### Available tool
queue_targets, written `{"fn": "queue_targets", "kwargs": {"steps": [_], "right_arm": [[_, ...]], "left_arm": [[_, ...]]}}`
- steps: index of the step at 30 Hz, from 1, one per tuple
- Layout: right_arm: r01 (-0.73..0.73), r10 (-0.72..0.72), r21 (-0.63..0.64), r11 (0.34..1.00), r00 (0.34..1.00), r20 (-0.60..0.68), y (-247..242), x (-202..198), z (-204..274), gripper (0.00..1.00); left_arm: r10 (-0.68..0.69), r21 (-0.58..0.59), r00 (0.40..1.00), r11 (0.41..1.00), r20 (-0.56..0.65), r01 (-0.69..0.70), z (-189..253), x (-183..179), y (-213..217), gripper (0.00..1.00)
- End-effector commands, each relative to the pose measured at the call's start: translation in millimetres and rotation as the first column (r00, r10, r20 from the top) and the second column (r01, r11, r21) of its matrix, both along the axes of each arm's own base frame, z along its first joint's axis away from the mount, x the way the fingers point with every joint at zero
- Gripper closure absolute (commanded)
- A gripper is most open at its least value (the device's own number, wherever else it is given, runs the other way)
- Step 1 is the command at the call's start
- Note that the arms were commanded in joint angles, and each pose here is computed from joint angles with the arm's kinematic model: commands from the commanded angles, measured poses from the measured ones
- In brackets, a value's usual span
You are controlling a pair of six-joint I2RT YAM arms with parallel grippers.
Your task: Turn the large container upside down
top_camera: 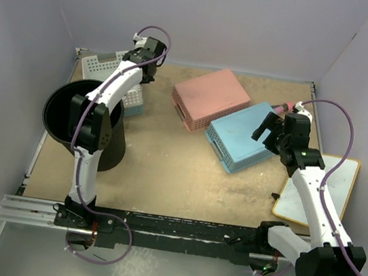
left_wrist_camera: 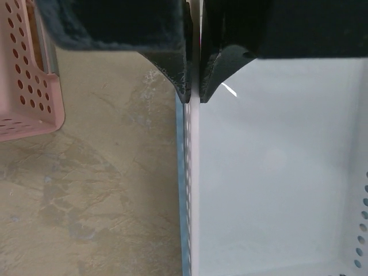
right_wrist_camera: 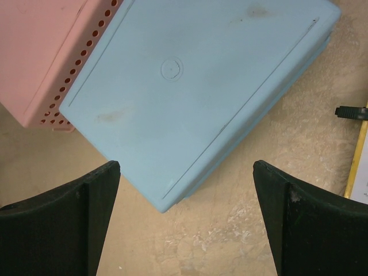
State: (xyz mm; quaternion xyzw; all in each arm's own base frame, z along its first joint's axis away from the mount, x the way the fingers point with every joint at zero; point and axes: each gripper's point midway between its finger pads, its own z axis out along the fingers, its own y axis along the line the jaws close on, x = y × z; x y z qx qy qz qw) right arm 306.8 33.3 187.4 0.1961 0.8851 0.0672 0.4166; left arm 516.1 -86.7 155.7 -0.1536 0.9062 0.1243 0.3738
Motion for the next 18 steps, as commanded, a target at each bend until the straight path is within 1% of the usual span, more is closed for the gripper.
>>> {"fn": "queue_targets", "kwargs": {"steps": [1, 5, 7, 11, 14, 16, 18], "right_arm": [[-0.012, 0.012, -0.004, 1.0, 0.999, 0.048, -1, 3, 16, 0.0], [-0.02, 0.02, 0.011, 1.0, 0.999, 0.039, 3, 4, 13, 0.0], [-0.018, 0.018, 0.017, 1.0, 0.999, 0.036, 4, 5, 12, 0.0], [-0.022, 0.019, 0.042, 0.999, 0.998, 0.056, 8, 9, 16, 0.0], [-0.022, 0.018, 0.055, 0.998, 0.997, 0.071, 9, 12, 21, 0.0], [-0.026, 0.02, 0.055, 0.998, 0.995, 0.096, 10, 16, 28, 0.0], [-0.012, 0.008, 0.035, 0.999, 0.994, 0.104, 5, 17, 32, 0.0]], "left_arm": [[-0.021, -0.015, 0.997, 1.0, 0.08, 0.022, 40, 11, -4, 1.0], [-0.034, 0.001, 0.978, 0.999, 0.207, 0.035, 111, 8, 2, 1.0], [-0.069, 0.02, 0.96, 0.998, 0.271, 0.066, 149, 2, 1, 1.0], [-0.193, 0.054, 0.899, 0.981, 0.393, 0.187, 213, -23, -30, 1.0], [-0.322, 0.034, 0.842, 0.939, 0.433, 0.342, 233, -43, -80, 1.0], [-0.398, -0.005, 0.803, 0.895, 0.443, 0.446, 235, -53, -112, 1.0], [-0.446, -0.047, 0.772, 0.853, 0.453, 0.52, 235, -60, -135, 1.0]]}}
